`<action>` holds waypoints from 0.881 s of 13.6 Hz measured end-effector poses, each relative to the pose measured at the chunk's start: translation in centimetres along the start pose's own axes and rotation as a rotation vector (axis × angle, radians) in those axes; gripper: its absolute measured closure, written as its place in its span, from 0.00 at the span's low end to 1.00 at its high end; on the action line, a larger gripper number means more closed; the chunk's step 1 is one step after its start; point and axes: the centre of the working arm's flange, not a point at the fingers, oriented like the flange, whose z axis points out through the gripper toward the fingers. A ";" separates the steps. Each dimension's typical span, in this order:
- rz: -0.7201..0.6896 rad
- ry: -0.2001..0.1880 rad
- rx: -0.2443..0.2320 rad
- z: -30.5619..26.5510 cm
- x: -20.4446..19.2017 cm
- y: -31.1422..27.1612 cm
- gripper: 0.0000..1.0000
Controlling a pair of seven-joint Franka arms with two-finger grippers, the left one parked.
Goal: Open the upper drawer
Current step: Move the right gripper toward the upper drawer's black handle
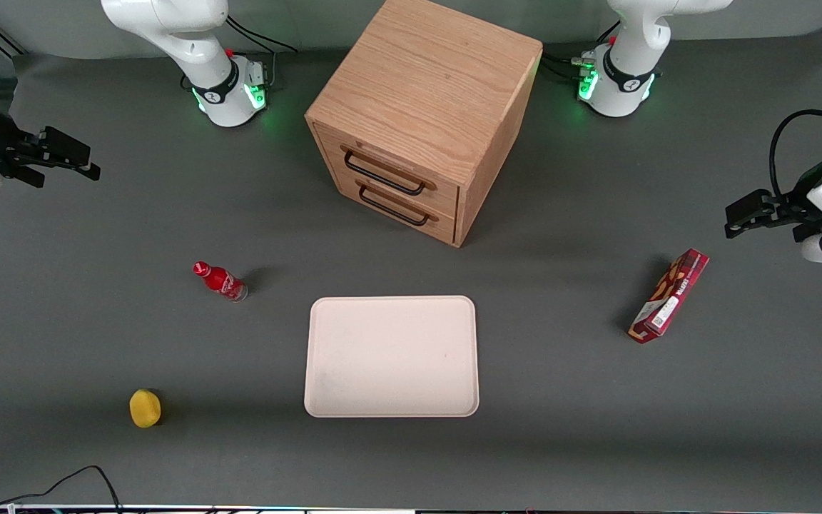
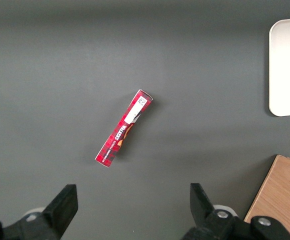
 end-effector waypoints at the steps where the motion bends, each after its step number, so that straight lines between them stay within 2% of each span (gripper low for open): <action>1: 0.000 0.000 0.000 0.0 0.0 0.0 0.00; 5: -0.017 -0.001 0.001 0.1 0.0 -0.4 0.00; 8: -0.064 -0.016 -0.001 0.6 0.0 -3.0 0.00; 12: -0.190 -0.071 0.001 2.5 0.3 -6.8 0.00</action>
